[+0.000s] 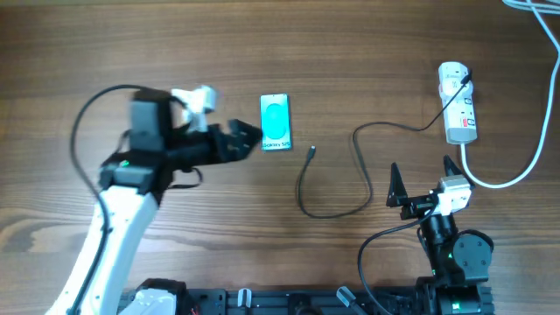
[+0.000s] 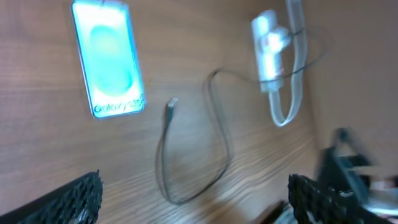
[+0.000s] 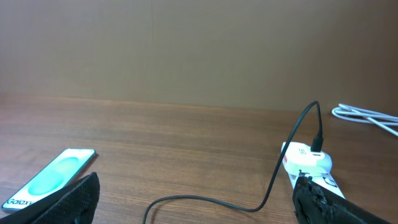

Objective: Plug charger to phone and switch on socket
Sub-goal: 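Reach the left gripper forward over the Galaxy S25 phone, then lower the left gripper and grasp the phone's top edge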

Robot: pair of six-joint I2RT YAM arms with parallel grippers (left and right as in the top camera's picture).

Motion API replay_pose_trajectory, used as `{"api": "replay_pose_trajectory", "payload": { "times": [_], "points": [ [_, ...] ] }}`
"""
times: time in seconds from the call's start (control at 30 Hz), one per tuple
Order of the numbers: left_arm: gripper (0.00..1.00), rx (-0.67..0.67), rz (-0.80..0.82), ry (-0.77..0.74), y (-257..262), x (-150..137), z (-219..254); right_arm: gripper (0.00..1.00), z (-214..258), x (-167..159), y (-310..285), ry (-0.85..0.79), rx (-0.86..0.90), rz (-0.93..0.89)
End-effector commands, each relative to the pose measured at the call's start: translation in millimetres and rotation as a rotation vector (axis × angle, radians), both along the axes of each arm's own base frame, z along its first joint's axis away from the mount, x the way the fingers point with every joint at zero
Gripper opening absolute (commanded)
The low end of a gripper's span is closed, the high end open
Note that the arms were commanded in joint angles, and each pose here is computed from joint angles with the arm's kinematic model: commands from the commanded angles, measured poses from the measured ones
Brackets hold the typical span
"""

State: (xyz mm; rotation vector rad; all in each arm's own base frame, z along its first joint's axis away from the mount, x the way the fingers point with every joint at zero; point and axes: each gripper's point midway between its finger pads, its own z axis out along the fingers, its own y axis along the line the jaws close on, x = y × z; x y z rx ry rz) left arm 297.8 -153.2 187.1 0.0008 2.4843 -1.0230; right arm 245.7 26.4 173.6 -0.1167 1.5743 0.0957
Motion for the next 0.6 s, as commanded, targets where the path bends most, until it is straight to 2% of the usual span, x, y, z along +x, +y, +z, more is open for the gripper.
{"api": "replay_pose_trajectory", "payload": {
  "times": [0.0,0.17,0.33,0.57],
  "points": [
    [1.00,0.247,0.040,-0.019,-7.0,17.3,2.5,1.00,1.4,0.0,-2.0,-0.009,-0.010,-0.012],
    [0.99,0.439,0.003,0.099,-24.1,30.0,18.4,1.00,1.4,0.0,-2.0,-0.009,-0.010,-0.013],
    [1.00,0.664,0.018,0.249,-17.7,62.9,20.9,1.00,1.4,0.0,-2.0,-0.009,-0.010,-0.013],
    [1.00,0.627,-0.019,0.268,-51.1,101.3,-20.7,1.00,1.3,0.0,-2.0,-0.008,-0.010,-0.013]
  ]
}}
